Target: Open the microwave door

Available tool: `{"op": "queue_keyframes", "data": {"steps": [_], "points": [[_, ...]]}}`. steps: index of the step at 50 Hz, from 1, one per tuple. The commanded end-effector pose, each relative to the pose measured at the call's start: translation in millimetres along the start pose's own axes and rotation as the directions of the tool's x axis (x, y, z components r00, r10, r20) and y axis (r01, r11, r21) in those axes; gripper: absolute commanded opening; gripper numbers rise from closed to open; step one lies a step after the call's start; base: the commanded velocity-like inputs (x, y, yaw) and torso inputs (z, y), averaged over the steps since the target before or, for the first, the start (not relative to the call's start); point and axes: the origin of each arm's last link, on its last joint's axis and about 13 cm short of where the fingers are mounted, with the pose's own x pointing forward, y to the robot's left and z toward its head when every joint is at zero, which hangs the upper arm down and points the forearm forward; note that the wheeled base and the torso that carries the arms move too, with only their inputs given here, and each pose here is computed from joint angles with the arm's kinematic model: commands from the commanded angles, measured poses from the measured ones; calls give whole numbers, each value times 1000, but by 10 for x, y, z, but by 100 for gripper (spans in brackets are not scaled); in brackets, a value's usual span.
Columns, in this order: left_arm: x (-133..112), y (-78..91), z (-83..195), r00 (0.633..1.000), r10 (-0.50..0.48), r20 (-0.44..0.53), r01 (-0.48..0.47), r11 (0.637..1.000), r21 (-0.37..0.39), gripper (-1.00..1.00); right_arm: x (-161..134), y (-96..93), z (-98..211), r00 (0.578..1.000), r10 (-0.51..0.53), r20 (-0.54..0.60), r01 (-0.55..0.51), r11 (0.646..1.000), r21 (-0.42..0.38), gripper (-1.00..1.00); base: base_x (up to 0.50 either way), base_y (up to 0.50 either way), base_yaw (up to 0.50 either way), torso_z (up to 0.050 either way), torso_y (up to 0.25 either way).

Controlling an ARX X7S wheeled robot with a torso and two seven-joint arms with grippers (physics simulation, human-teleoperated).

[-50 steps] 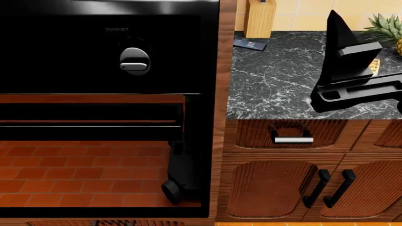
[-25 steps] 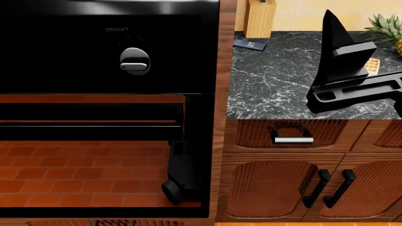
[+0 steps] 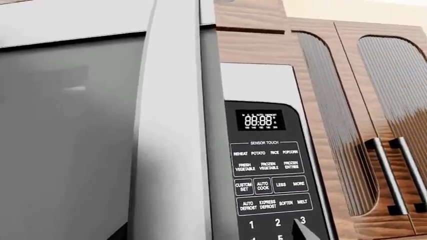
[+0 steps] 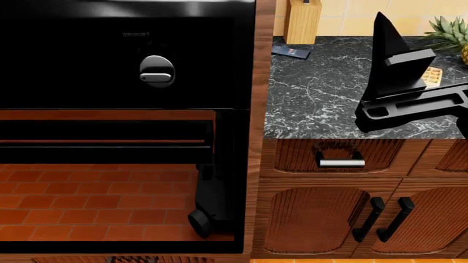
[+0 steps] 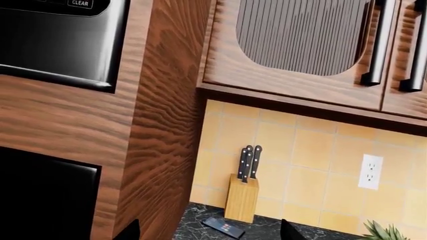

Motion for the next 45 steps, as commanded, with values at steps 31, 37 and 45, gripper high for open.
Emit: {"op": "queue_keyframes", "data": {"steps": [31,37,45], "points": [[-174,-364,529,965,-37,258,2,991,137,100,-45,-21,-18,1000,-3,6,3,1000,19,100,0,0,0,0,0],[-94,-401,520,964,-44,261,10,992,129,100,-56,-31,-26,1000,-6,6,6,1000,24,100,0,0,0,0,0],[-5,-483,480,967,-74,242,46,992,121,100,-61,-29,-48,1000,-6,6,6,1000,29,100,0,0,0,0,0]]}}
